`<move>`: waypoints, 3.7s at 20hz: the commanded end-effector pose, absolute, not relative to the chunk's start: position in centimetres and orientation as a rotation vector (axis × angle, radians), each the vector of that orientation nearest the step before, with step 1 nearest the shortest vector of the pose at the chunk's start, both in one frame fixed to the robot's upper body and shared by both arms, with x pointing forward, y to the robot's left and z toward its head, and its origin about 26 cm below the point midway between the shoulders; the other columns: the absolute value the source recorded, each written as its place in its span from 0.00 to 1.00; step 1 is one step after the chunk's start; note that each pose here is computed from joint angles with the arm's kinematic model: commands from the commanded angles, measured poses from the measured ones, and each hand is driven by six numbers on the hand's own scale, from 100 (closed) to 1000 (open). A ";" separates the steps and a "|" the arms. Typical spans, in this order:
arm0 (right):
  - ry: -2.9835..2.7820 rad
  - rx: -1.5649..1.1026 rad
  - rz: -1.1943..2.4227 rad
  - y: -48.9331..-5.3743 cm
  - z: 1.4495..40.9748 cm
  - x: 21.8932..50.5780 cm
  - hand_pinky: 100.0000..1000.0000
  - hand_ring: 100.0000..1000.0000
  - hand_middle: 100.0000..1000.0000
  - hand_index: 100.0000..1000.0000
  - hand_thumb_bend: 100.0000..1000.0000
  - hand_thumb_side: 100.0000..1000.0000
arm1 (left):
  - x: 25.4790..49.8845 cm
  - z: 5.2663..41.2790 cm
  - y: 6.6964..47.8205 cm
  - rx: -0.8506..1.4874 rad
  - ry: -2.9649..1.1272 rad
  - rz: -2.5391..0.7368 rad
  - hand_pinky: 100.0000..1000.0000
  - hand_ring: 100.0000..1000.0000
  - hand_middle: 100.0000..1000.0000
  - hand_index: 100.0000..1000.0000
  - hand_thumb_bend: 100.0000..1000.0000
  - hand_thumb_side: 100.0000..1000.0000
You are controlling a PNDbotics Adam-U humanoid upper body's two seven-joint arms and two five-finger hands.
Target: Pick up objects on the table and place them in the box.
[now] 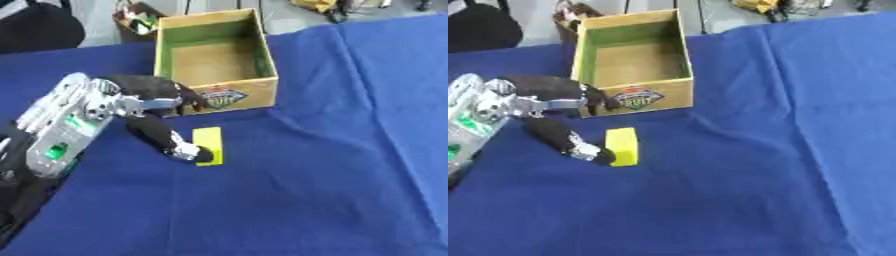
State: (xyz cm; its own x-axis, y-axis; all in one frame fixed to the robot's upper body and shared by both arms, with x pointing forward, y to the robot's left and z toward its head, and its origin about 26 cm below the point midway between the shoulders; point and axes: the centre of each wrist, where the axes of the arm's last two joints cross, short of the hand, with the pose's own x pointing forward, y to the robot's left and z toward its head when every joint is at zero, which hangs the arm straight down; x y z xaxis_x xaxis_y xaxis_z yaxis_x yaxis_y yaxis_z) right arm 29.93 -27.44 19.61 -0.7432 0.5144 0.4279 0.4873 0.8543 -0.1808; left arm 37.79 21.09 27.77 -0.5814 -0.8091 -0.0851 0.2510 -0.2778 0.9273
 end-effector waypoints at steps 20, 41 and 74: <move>-2.590 -0.724 0.059 -27.0 20.6 29.8 0.60 0.63 0.49 0.82 0.00 0.61 | 42.0 25.4 22.0 0.781 -1.140 -1.952 0.53 0.74 0.79 0.94 0.49 0.82; -2.575 -0.735 0.021 -27.1 20.5 29.8 0.60 0.63 0.48 0.82 0.00 0.60 | 41.8 25.4 21.8 0.809 -1.337 -1.833 0.10 0.40 0.39 0.40 0.00 0.39; -2.618 -0.710 0.066 -27.2 20.8 29.8 0.60 0.63 0.48 0.81 0.00 0.62 | 42.7 38.1 25.1 1.342 -1.582 -1.219 0.05 0.39 0.38 0.35 0.00 0.16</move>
